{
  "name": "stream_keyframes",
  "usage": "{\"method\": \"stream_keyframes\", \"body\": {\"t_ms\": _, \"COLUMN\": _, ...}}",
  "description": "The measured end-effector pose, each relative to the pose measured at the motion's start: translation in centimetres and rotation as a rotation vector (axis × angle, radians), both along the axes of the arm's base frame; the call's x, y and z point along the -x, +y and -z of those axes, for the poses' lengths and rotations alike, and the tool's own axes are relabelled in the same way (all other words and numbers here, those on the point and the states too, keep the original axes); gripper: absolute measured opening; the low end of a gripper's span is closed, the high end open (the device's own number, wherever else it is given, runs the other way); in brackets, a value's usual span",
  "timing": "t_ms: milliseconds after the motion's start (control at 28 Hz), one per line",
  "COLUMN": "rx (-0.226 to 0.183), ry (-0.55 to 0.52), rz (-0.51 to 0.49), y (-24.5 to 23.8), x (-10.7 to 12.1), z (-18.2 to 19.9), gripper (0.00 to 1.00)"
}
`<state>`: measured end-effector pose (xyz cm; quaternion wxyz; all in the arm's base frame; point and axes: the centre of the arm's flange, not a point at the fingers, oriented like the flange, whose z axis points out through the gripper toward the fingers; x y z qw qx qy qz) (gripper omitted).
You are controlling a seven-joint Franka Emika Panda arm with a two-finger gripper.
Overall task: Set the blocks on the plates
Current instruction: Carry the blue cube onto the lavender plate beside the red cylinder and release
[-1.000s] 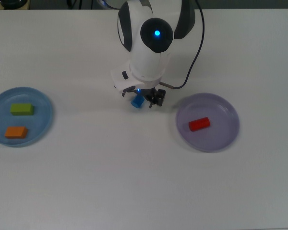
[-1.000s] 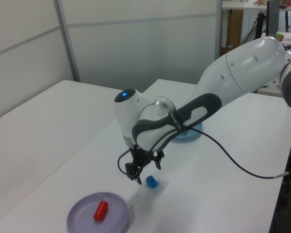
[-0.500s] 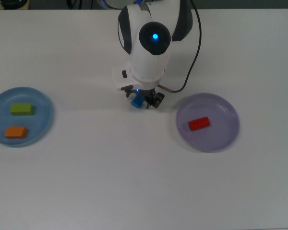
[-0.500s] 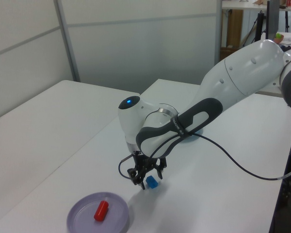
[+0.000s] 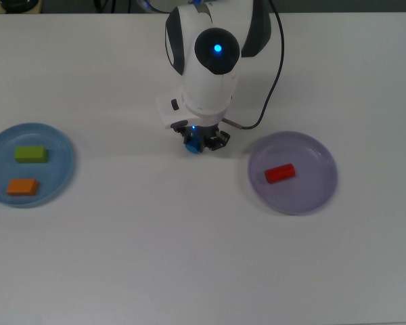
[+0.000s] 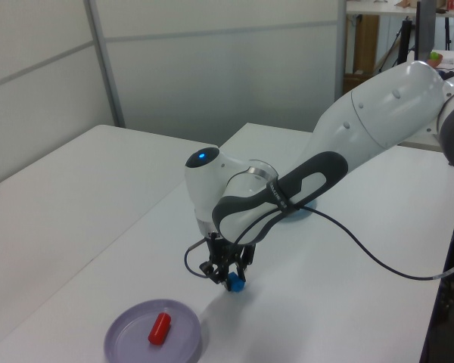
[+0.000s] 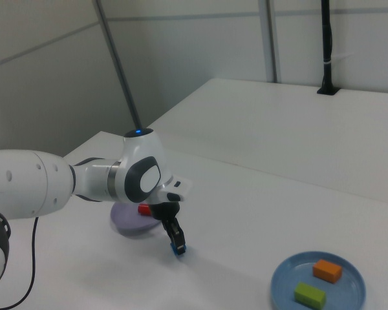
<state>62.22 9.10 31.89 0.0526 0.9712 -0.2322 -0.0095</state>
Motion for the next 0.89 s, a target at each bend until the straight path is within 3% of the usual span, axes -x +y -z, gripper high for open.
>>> {"method": "stream_keyframes", "body": {"t_ms": 250, "rx": -0.006, "ry": -0.064, "rz": -0.081, "y": -0.2, "x": -0.8, "z": -4.3, "gripper": 0.38}}
{"method": "stream_keyframes", "body": {"t_ms": 429, "rx": -0.019, "ry": -0.102, "rz": -0.163, "y": 3.6, "x": -0.9, "z": -6.7, "gripper": 0.38}}
{"method": "stream_keyframes", "body": {"t_ms": 679, "rx": -0.036, "ry": -0.109, "rz": -0.296, "y": 12.2, "x": 0.5, "z": -6.5, "gripper": 0.38}}
{"method": "stream_keyframes", "body": {"t_ms": 893, "rx": -0.033, "ry": -0.109, "rz": -0.389, "y": 17.1, "x": 1.4, "z": -3.7, "gripper": 0.38}}
